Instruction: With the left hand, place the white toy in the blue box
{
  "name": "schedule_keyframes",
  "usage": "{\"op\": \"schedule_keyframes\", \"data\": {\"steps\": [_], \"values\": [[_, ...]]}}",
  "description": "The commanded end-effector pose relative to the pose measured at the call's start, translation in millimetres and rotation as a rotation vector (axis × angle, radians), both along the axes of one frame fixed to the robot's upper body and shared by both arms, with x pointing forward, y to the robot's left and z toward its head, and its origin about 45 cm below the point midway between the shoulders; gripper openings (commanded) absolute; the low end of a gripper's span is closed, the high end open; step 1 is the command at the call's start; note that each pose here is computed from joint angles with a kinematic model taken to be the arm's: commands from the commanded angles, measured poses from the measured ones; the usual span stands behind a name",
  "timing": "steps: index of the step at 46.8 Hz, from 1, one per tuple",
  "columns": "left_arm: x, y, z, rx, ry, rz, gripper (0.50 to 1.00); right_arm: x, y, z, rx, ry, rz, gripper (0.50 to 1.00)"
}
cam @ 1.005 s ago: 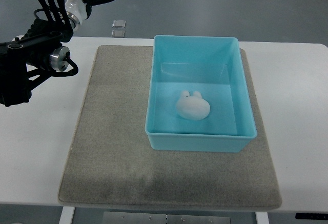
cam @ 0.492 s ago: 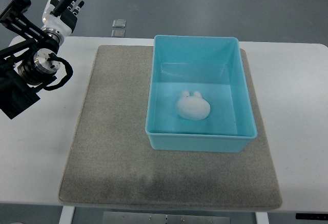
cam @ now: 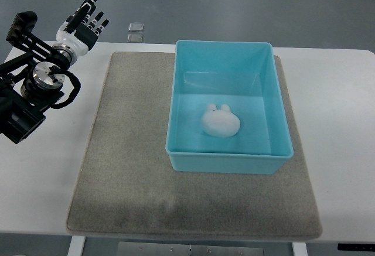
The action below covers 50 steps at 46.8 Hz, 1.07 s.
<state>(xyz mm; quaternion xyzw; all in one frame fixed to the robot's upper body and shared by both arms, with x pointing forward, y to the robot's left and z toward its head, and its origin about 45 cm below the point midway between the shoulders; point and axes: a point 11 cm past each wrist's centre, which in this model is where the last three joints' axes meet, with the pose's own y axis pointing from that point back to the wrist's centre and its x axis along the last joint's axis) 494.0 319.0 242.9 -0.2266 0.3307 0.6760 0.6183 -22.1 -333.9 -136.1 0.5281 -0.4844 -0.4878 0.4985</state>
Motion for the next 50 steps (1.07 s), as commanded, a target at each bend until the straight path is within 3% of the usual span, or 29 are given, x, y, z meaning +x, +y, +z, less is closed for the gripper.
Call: {"op": "schedule_keyframes", "data": {"steps": [1, 50], "values": [[-3.1, 2.4, -6.3, 0.007, 0.008, 0.0, 0.996, 0.0, -0.1, 0.0, 0.0, 0.0, -0.001, 0.936], [-3.5, 2.9, -3.7, -0.014, -0.036, -0.004, 0.996, 0.1, 7.0, -0.4, 0.032, 0.002, -0.002, 0.936]]}}
